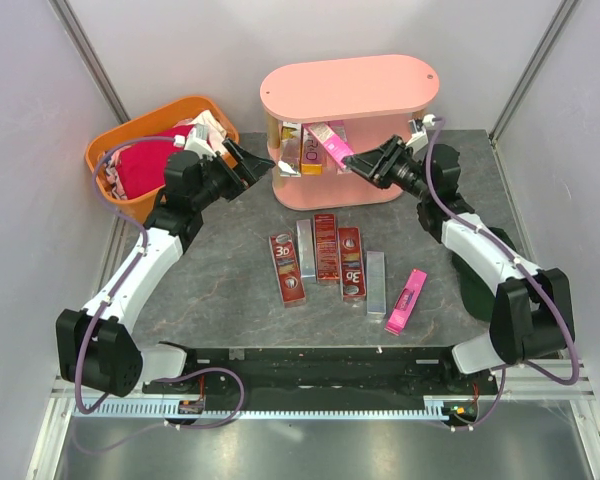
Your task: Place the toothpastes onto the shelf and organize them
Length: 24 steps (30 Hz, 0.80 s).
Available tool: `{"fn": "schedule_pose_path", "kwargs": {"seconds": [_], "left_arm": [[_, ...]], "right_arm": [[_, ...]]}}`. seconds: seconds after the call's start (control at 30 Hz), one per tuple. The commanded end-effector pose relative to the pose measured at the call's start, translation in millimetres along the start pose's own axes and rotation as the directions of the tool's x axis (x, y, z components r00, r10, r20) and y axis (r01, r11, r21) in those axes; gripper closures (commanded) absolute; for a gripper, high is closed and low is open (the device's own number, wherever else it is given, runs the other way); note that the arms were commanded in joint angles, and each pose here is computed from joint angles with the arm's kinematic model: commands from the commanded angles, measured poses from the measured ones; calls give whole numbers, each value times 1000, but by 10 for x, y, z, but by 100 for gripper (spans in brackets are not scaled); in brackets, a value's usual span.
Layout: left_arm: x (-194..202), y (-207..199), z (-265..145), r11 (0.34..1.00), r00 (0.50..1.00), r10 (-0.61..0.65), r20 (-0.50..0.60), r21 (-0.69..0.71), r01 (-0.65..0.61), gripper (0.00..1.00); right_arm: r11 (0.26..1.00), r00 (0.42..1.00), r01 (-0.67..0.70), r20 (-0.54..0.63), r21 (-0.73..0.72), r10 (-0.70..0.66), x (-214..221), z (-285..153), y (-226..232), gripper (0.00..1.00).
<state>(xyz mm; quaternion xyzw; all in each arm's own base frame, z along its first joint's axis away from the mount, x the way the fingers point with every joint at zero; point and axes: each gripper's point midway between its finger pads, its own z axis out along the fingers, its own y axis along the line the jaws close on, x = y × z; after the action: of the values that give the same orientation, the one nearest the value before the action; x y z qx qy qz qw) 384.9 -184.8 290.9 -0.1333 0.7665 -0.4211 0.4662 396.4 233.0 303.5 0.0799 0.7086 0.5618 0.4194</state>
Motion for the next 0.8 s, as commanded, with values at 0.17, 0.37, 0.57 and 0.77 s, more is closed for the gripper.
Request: {"fn": "schedule_pose_path", "kwargs": {"seconds": [0.17, 0.37, 0.57, 0.77], "left_arm": [[29, -117, -52, 996, 998, 59, -15, 61, -58, 1], [48, -116, -62, 996, 998, 60, -19, 65, -58, 1], [81, -118, -33, 995, 998, 52, -32, 81, -50, 1], [116, -101, 9, 995, 998, 44, -51, 86, -40, 1]], "right_arm": [[997, 977, 50, 203, 58, -61, -702, 26, -116, 91], [995, 967, 20, 252, 96, -44, -868, -37, -341, 92], [994, 959, -4, 283, 105, -26, -960, -98, -461, 92], [988, 958, -66, 284, 139, 24, -834, -110, -699, 92]]}}
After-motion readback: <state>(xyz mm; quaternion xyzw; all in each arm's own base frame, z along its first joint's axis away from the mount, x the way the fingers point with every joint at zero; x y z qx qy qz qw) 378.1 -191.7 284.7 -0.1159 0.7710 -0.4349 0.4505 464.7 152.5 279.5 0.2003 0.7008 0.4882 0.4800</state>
